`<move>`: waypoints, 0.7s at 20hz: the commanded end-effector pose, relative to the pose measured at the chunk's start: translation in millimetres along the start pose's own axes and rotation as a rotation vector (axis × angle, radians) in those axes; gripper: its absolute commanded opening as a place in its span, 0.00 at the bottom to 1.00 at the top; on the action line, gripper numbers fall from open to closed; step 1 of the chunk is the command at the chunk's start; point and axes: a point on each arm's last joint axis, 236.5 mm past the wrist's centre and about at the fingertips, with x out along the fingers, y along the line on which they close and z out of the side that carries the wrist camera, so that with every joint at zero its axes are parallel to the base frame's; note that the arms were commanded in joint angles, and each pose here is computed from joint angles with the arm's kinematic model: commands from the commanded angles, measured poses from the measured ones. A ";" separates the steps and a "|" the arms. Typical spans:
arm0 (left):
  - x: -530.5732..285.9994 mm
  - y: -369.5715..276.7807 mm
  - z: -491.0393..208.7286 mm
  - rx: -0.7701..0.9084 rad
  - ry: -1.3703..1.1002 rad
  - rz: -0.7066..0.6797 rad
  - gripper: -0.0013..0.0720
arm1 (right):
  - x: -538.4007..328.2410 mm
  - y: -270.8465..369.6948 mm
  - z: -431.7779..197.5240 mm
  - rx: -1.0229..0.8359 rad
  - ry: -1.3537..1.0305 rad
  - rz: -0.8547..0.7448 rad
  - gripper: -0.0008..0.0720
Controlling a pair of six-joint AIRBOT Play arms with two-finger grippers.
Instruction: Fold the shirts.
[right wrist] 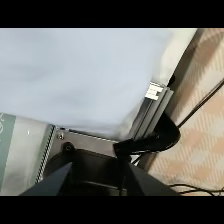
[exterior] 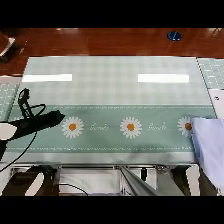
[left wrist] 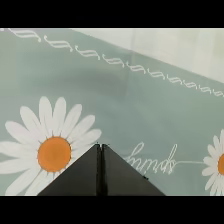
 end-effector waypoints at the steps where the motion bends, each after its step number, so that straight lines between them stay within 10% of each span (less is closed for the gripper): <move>1: -3.8 -3.6 23.2 0.006 -0.086 -0.004 0.04 | -3.7 10.5 20.0 -0.028 -0.041 0.041 0.57; 2: -9.8 -10.4 36.4 0.030 -0.123 -0.014 0.04 | -17.5 26.6 35.4 -0.037 -0.081 0.113 0.55; 5: -46.9 -55.3 108.2 0.141 -0.289 -0.064 0.04 | -95.7 134.3 77.1 -0.161 -0.211 0.576 0.03; 9: -83.6 -144.6 189.9 0.238 -0.400 -0.187 0.04 | -167.3 296.2 37.9 -0.632 -0.328 0.915 0.03; 14: -8.3 -188.2 142.9 0.482 -0.177 -0.171 0.04 | -99.1 403.8 -98.1 -1.252 -0.450 0.648 0.03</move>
